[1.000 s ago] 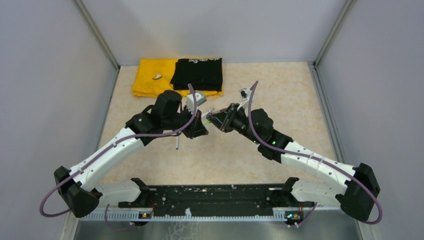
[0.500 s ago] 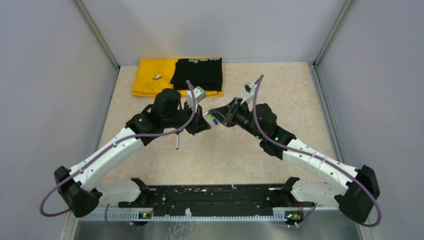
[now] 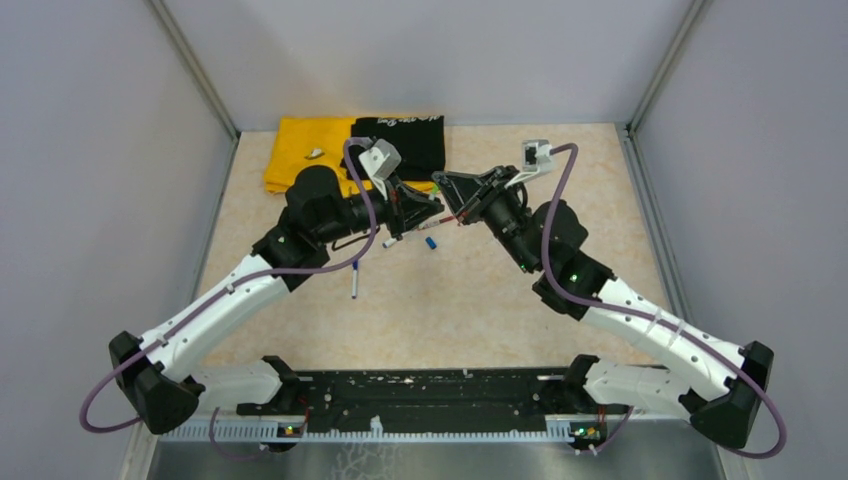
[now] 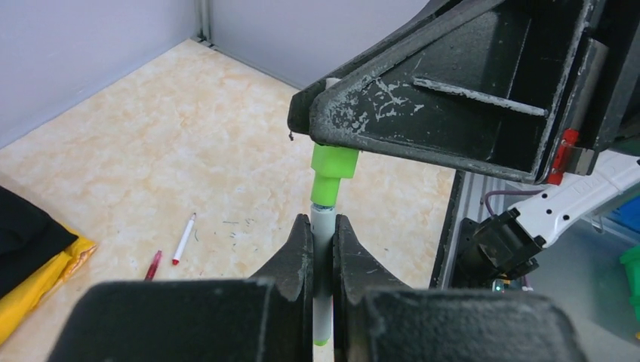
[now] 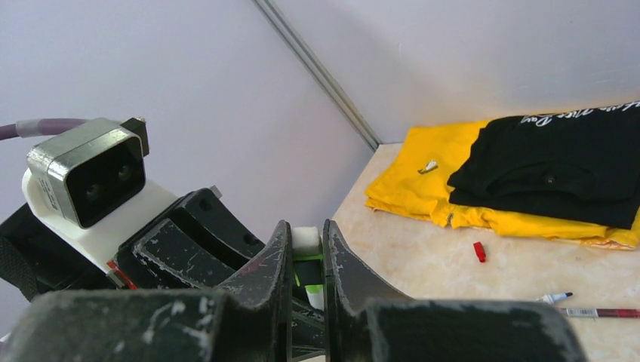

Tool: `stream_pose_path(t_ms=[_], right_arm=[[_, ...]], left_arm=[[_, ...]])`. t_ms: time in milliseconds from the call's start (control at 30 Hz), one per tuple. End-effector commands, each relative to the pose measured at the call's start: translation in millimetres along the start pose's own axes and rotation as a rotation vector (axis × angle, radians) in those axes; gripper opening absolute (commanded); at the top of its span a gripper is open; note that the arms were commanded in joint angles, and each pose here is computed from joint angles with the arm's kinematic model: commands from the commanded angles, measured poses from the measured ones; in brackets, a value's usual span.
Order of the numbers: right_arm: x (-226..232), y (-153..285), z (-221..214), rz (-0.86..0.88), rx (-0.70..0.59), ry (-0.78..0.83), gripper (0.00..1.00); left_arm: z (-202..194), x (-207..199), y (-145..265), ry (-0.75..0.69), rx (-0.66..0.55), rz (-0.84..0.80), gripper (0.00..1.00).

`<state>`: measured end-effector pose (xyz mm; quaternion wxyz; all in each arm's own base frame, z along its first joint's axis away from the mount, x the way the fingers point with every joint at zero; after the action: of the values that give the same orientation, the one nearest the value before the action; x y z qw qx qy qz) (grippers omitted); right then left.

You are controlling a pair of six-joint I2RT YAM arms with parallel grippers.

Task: Insert the pens into the pen caps
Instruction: Insert the pen cap onto the pen.

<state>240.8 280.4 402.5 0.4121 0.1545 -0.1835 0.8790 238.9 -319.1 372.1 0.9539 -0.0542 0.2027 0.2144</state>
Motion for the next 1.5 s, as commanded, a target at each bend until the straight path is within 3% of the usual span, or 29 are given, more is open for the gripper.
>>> stream_pose_path(t_ms=[0, 267, 533, 867, 1133, 1467], right_arm=[[20.5, 66.8, -156.1, 0.152, 0.655, 0.048, 0.00], [13.6, 53.3, -92.9, 0.085, 0.566, 0.271, 0.08], [19.7, 47.1, -55.1, 0.083, 0.506, 0.343, 0.21], [31.8, 44.3, -6.8, 0.098, 0.391, 0.371, 0.42], [34.8, 66.4, 21.5, 0.168, 0.243, 0.393, 0.44], [37.3, 73.2, 3.6, 0.248, 0.177, 0.367, 0.44]], left_arm=[[143.1, -74.0, 23.4, -0.219, -0.500, -0.230, 0.00], [115.7, -78.8, 25.3, -0.219, -0.376, -0.276, 0.00], [92.1, -78.9, 22.1, -0.210, -0.266, -0.309, 0.00], [79.4, -73.3, 23.8, -0.198, -0.231, -0.291, 0.00], [78.6, -65.6, 27.2, -0.170, -0.247, -0.239, 0.00], [89.2, -71.0, 38.2, -0.099, -0.325, -0.241, 0.00]])
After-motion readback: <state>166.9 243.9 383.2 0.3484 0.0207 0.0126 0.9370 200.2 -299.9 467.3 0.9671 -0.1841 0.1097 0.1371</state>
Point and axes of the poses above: each gripper's point midway between its finger pads, its own y axis back along the fingers, its own x axis along the line the jaws close on, z = x × y, the point moved 1 cm from there along y, back along the fingers, and after that the axes turned 12 degrees about y, right-handed, at the moved point
